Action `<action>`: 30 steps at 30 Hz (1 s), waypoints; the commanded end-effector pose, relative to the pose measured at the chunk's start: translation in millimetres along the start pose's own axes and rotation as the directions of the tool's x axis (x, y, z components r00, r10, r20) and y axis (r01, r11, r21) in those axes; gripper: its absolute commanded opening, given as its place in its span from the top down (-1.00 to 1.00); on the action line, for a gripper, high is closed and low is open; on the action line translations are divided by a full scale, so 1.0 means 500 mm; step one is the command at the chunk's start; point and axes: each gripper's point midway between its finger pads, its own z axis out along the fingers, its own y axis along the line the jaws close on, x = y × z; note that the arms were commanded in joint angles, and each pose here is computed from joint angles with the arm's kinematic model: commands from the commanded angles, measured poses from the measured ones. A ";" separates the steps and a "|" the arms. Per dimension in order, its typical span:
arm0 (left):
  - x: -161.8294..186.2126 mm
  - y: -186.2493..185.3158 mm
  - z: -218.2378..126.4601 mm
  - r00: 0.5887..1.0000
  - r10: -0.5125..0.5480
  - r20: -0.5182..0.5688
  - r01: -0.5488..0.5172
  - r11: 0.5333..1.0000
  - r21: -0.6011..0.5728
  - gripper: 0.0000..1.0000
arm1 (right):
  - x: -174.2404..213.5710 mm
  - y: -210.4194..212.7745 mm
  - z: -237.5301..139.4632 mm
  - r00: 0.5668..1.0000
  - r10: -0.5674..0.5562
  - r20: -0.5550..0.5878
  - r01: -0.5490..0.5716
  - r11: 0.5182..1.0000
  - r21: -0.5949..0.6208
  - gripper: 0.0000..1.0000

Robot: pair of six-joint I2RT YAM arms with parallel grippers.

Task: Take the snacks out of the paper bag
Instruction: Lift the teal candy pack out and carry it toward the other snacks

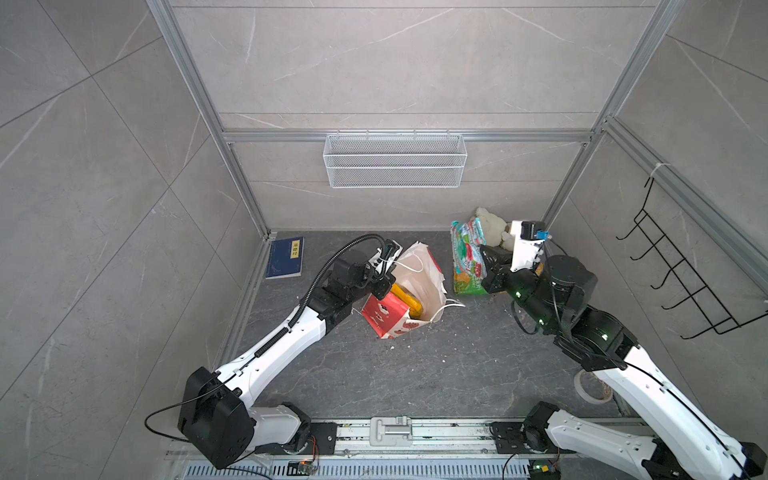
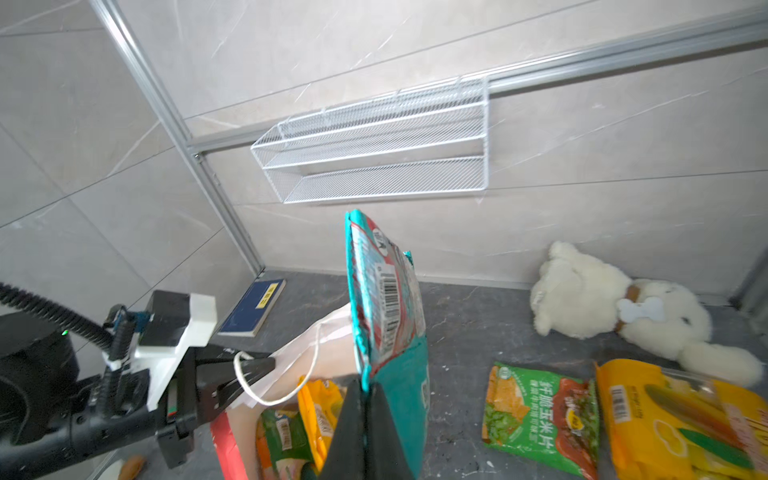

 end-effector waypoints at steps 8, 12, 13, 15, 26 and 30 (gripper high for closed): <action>-0.144 0.133 -0.008 0.965 0.166 0.204 -0.158 0.986 -0.055 1.00 | 0.060 -0.129 0.052 0.971 0.152 -0.183 -0.105 0.965 0.242 1.00; -0.159 0.157 0.003 0.954 0.202 0.221 -0.205 0.979 -0.009 1.00 | 0.151 -0.151 0.109 0.923 0.238 -0.303 -0.179 0.961 0.209 1.00; -0.166 0.153 -0.001 0.948 0.220 0.230 -0.226 0.974 0.000 1.00 | 0.174 -0.158 0.120 0.910 0.252 -0.329 -0.188 0.959 0.212 1.00; -0.177 0.133 -0.018 0.934 0.241 0.265 -0.258 0.966 0.032 1.00 | 0.208 -0.164 0.140 0.892 0.257 -0.373 -0.199 0.962 0.187 1.00; -0.039 -0.024 -0.074 0.923 0.241 0.299 -0.310 0.928 0.207 1.00 | 0.387 -0.115 0.248 0.766 0.195 -0.612 -0.277 0.960 -0.040 1.00; -0.021 -0.044 -0.095 0.929 0.228 0.291 -0.291 0.937 0.195 1.00 | 0.417 -0.138 0.271 0.740 0.216 -0.637 -0.262 0.965 0.022 1.00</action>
